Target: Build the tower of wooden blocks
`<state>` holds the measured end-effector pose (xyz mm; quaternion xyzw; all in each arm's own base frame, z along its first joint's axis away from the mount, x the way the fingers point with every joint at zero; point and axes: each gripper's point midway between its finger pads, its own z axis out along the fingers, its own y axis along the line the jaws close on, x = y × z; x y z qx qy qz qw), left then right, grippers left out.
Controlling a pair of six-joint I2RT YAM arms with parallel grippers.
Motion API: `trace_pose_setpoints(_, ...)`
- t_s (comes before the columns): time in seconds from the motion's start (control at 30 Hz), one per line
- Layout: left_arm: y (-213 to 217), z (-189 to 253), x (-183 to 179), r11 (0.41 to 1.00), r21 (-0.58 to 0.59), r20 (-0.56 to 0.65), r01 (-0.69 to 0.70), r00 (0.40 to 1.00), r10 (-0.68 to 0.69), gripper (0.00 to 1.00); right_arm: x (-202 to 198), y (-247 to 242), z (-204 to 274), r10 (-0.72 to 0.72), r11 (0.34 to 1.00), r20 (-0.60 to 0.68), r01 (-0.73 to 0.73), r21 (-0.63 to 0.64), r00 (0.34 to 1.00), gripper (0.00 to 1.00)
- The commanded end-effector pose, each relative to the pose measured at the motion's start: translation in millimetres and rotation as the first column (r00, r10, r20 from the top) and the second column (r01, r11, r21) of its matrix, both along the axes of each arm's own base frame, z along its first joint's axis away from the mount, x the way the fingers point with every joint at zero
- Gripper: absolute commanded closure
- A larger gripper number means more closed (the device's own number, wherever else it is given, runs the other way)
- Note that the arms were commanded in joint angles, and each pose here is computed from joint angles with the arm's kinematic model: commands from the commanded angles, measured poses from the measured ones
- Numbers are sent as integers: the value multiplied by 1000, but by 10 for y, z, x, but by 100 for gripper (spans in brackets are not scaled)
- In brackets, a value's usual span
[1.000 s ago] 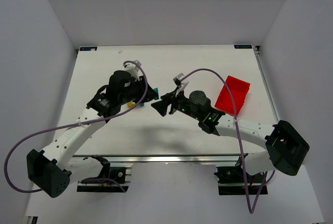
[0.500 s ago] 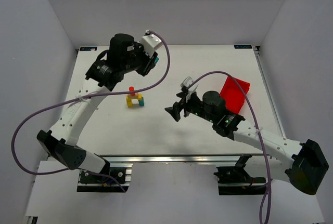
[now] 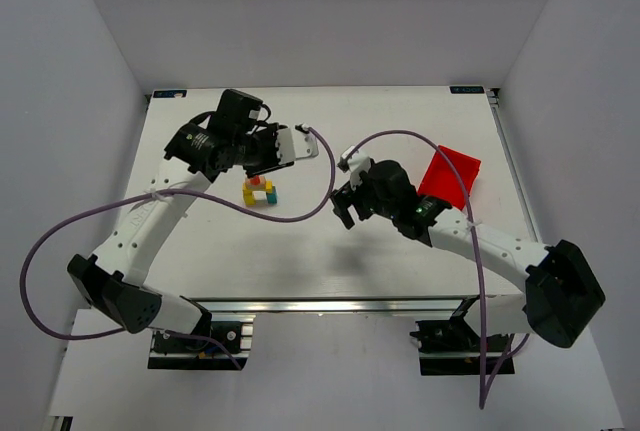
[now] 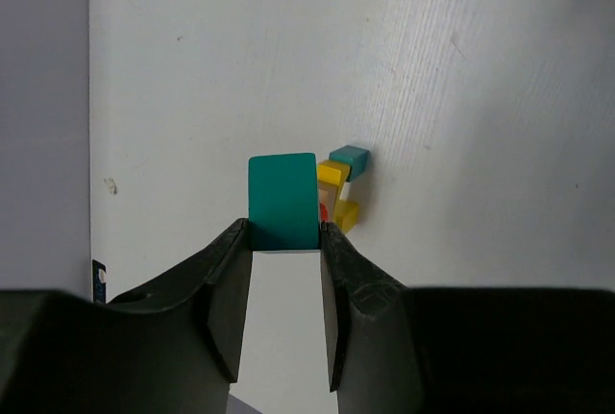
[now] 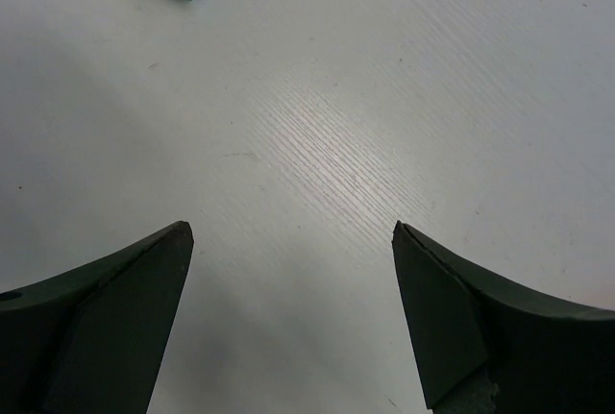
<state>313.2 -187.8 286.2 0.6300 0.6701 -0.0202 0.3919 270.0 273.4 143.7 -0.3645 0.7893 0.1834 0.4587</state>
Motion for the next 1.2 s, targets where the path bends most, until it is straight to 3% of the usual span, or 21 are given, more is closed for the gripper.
trace_pose_setpoints(0.0,100,-234,-134,988,99,-55,121,992,-116,98,118,71,216,11,1000,6,-11,-3,1000,11)
trace_pose_setpoints(0.2,311,-599,15,981,154,-170,121,981,-95,100,202,103,-12,36,995,-60,-41,-86,998,11)
trace_pose_setpoints(0.37,525,-637,193,982,157,-222,108,972,-71,100,273,152,-58,63,992,-90,-73,-107,994,11)
trace_pose_setpoints(0.53,601,-689,231,975,133,-289,176,948,-132,100,323,122,-136,59,988,-122,-75,-133,991,11)
trace_pose_setpoints(0.7,693,-673,300,977,143,-235,158,964,-122,100,351,146,-135,71,987,-133,-88,-132,989,11)
trace_pose_setpoints(0.83,685,-724,268,976,136,-276,168,953,-126,100,350,144,-165,70,986,-148,-91,-140,987,11)
trace_pose_setpoints(1.17,699,-777,376,973,163,-237,162,964,-121,99,309,143,-135,78,986,-160,-100,-134,984,11)
